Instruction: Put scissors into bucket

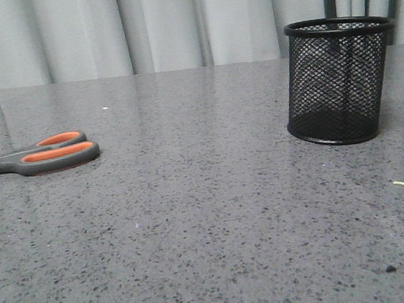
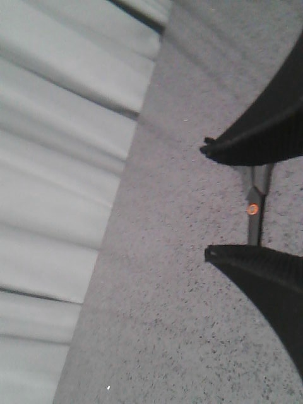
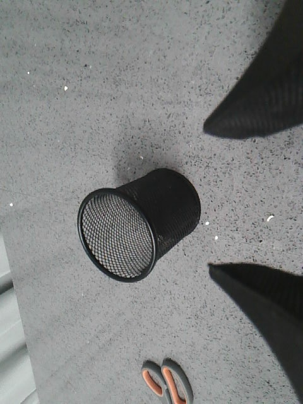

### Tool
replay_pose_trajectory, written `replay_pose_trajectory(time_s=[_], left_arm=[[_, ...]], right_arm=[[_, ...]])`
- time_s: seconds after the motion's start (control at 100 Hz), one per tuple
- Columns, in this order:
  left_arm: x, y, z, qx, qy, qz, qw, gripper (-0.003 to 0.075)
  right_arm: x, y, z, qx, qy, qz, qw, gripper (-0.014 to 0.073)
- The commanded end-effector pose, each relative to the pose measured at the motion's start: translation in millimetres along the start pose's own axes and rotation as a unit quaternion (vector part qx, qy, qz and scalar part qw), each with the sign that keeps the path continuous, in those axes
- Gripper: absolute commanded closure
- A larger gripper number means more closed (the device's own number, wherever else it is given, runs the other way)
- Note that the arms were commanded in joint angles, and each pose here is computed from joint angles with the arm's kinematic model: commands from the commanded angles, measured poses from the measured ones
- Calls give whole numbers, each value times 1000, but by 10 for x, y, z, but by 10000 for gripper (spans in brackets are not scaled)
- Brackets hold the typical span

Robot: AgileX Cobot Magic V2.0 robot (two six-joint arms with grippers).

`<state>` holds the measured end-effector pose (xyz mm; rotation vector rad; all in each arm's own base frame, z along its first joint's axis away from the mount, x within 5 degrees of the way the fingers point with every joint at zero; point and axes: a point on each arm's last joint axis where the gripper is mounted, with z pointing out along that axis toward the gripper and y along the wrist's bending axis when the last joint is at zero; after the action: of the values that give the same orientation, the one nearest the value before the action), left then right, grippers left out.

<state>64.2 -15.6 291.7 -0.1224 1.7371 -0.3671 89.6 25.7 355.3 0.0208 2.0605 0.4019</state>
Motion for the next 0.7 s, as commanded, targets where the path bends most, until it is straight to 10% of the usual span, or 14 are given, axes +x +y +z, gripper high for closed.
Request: replay_pose_trajectory(time_s=[0.0,0.25,0.45,0.69], left_arm=[[-237,-126,32,27,33,56,997,447],[-543,-481,489,132,203,166,956,443],[-732,-819,1037,223,378,295,849,443],[-898,-1069,1619,291,410,478,720,442]], right_arm=[[-149,47,-58,-9,-41,-16,999,148],[-179,47,-61,-8,-57,-34,998,148],[-194,73,-63,-20,-67,-39,997,148],[-209,102,-63,-34,-78,-45,995,148]])
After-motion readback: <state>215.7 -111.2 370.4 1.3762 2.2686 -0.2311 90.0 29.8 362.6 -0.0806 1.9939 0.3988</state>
